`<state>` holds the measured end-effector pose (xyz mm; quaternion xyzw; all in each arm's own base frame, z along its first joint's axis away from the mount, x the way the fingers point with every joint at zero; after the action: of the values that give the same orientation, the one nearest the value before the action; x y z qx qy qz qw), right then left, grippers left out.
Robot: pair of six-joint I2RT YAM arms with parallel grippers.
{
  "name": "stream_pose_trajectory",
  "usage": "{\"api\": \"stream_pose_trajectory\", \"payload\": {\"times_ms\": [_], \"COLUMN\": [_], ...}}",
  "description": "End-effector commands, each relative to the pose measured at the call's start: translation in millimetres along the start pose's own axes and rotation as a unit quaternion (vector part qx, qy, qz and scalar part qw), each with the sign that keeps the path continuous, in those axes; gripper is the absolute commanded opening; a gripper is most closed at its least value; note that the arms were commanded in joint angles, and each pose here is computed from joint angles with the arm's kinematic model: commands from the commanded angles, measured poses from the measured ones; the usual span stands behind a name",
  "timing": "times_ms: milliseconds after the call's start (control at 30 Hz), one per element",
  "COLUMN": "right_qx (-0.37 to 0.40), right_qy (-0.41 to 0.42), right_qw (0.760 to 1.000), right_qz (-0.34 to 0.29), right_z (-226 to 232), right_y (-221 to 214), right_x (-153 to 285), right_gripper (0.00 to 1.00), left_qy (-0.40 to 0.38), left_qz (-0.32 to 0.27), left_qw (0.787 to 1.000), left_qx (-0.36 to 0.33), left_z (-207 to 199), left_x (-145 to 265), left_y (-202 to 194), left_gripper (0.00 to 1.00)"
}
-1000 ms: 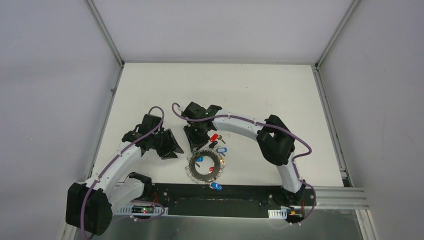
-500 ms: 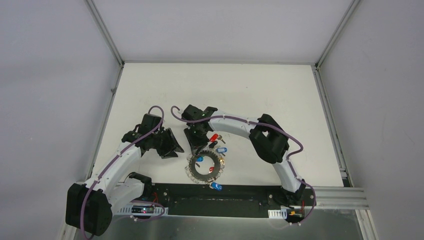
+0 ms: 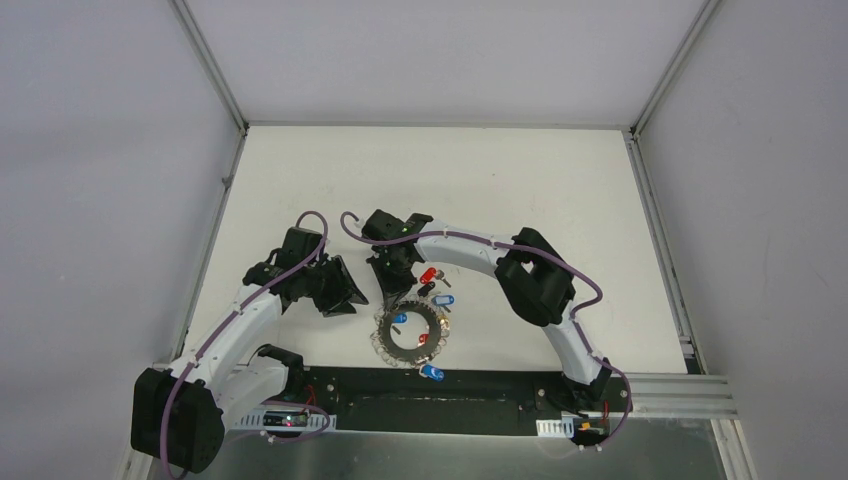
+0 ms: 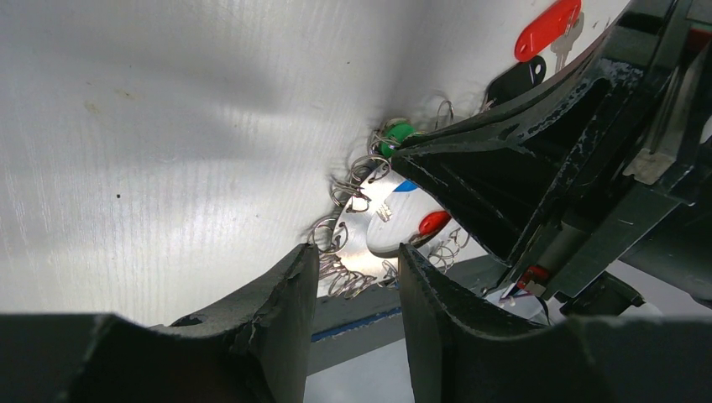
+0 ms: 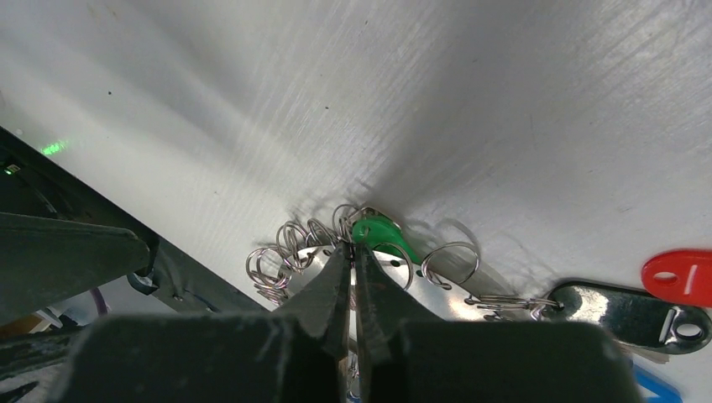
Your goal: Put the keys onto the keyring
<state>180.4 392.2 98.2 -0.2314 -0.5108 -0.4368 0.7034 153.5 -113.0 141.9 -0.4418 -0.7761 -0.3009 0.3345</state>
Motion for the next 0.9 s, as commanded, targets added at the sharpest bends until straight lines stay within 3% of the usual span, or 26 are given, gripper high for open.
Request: {"api": "stream_pose_trajectory", "payload": {"times_ms": [0,267,600,733,867], "right_qx": [0.010,0.065,0.142,0.178,0.223], "right_qy": [0.022,0.035,0.113,0.139,0.152], "right_qw": [0.999,0.996,0.978,0.964,0.944], "right_qz": [-0.022,-0.057,-0.102,-0.143,-0.189], "right_z": [14.2,19.6,34.0,37.1,36.2], "right_y": [9.1,7.3,-7.9,-15.7,-26.0], "right_x": [13.5,45.7,89.1,109.1,129.8], "right_gripper": [0.01,0.00,0.00,0.00,0.00], "left_qy": [-0.018,-0.039,-0.089,-0.130,-0.187], "left_qz": [-0.009,-0.031,-0.080,-0.105,-0.140], "left_qw": [1.000,0.998,0.986,0.973,0.946], "left_qx": [-0.012,-0.047,-0.112,-0.161,-0.225], "left_z": [-3.7,-12.9,-33.3,-46.2,-62.2], "left_x": [2.3,13.6,40.0,56.1,75.9], "left_y": [2.0,7.0,14.6,16.3,16.9], "left_gripper": [0.41,0.41,0.40,0.40,0.40]}}
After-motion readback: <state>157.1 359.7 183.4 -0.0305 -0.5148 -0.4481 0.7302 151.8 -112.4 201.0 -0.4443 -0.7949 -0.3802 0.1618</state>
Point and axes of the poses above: each gripper's point midway between its finger pads, its own x axis back along the fingers, its own z axis along the line the jaws close on, y = z × x, the point moved 7 cm from there along x, back along the fingers
